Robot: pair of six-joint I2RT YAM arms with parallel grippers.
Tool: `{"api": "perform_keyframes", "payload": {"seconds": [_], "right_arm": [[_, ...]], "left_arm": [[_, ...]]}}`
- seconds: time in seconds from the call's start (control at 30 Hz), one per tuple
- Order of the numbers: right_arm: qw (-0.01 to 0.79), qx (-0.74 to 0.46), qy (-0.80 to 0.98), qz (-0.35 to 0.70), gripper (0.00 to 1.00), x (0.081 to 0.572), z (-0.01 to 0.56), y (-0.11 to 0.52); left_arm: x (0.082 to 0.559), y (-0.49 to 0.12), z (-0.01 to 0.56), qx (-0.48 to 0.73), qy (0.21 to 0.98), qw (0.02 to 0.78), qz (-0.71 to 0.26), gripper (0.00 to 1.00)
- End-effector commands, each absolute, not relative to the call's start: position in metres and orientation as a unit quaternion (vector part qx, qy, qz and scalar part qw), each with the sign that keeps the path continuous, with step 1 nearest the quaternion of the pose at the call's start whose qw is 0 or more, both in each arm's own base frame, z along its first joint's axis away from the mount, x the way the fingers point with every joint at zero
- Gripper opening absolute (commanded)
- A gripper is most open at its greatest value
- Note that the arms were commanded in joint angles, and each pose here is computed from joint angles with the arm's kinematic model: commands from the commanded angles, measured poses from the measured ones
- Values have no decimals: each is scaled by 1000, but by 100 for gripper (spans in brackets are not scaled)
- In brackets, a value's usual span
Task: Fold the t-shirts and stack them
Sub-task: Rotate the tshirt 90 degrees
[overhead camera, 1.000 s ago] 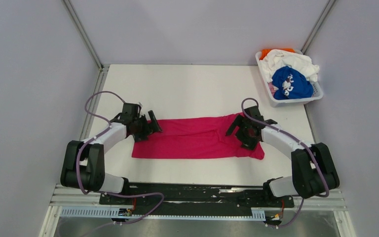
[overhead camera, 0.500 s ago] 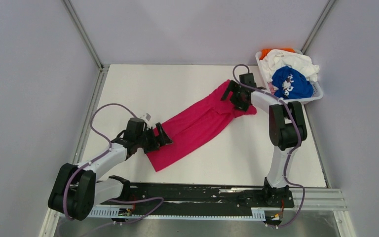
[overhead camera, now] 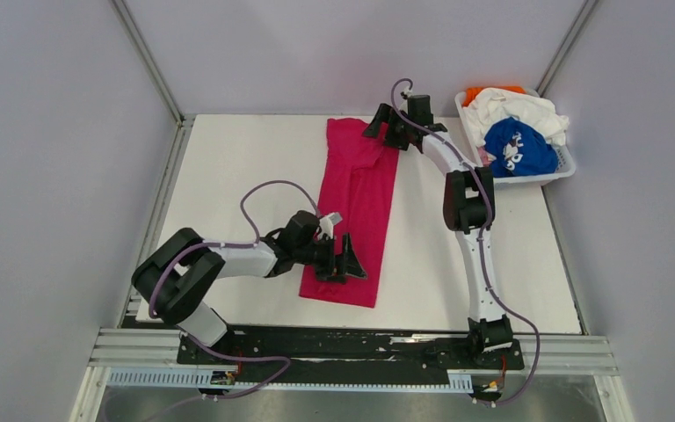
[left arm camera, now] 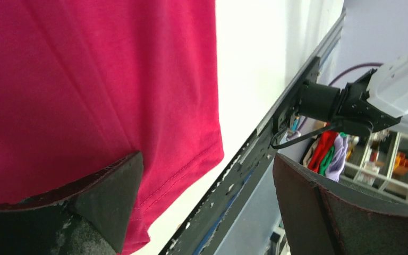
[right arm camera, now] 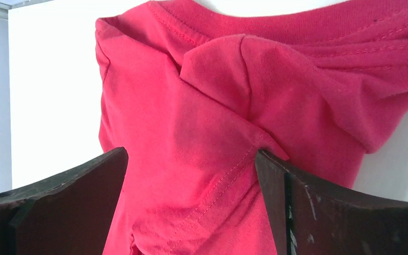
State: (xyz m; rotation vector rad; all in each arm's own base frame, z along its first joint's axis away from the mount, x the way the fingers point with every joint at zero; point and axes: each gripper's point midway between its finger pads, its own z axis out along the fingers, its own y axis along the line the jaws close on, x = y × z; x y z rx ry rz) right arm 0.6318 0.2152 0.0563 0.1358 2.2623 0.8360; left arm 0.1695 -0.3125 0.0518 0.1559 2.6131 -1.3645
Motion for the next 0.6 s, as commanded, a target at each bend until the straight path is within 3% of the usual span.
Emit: {"api": "perform_keyframes", "payload": {"seconds": [0.0, 0.27, 0.4, 0.57], "right_arm": [[358, 20, 877, 319, 100, 636, 52, 226], [475, -25, 839, 263, 100, 640, 179, 203], [456, 14, 855, 245, 100, 582, 202, 185], [398, 63, 886, 231, 100, 481, 180, 173]], "left_arm": [[140, -326, 42, 110, 886, 39, -449, 100], [149, -315, 84, 146, 892, 114, -413, 100], [151, -297, 96, 142, 899, 147, -387, 100], [152, -252, 90, 108, 937, 169, -287, 100]]}}
